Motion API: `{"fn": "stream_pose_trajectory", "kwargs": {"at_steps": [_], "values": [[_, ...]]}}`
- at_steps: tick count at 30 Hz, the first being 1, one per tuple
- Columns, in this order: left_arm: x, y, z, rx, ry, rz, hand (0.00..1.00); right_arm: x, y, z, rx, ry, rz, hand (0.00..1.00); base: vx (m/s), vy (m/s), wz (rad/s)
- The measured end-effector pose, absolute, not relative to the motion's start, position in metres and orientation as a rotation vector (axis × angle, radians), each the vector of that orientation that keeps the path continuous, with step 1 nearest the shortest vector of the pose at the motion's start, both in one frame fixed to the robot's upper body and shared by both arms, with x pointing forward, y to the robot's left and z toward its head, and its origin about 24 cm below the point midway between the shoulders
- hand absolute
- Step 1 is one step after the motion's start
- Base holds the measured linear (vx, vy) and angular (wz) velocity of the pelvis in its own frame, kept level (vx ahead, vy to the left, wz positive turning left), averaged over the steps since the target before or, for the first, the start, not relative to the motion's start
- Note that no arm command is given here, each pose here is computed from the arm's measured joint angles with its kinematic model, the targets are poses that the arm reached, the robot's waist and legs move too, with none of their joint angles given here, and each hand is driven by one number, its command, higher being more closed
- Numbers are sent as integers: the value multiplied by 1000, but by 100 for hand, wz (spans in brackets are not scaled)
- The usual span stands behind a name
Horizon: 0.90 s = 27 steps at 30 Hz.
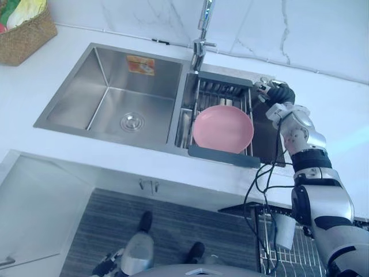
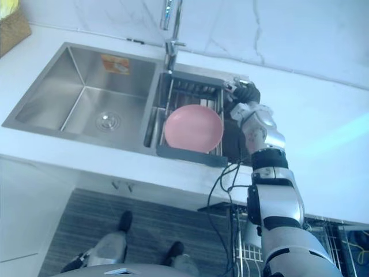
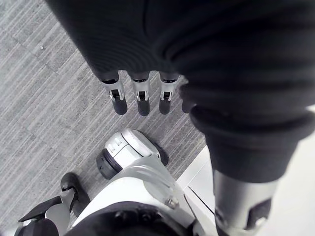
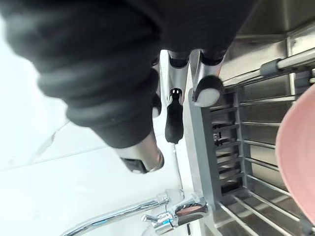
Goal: Walk over to the sink, pick up the cup, carry it to the dishwasher, place the cup inside the dishwasher, then close the dishwasher door
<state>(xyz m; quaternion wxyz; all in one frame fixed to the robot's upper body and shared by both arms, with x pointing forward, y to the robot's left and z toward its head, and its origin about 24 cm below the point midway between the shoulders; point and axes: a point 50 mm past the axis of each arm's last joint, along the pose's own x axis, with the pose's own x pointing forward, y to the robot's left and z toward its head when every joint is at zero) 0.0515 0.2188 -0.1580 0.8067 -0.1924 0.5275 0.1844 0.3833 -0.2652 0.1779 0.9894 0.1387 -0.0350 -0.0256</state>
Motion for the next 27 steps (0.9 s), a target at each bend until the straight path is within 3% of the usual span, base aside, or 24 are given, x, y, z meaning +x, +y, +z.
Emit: {"fn": "stream_pose_trajectory", "kwargs": {"at_steps": [8,13,16,27], "values": [[47,218,-159,-406,1157,405,0,380,-268,159,-134,41,-92,0,1,3,-4],[42,218,-160,-397,1176,411,0,387,-246,154,-471,114,19,0,8,3,-5],[42,218,-160,-399,1182,410,0,390,-241,155,-549,132,45,0,-6,-1,3],[40,217,-161,-409,1204,399,0,397,-208,168,-1189,9,174,0,-2,11,9]]}}
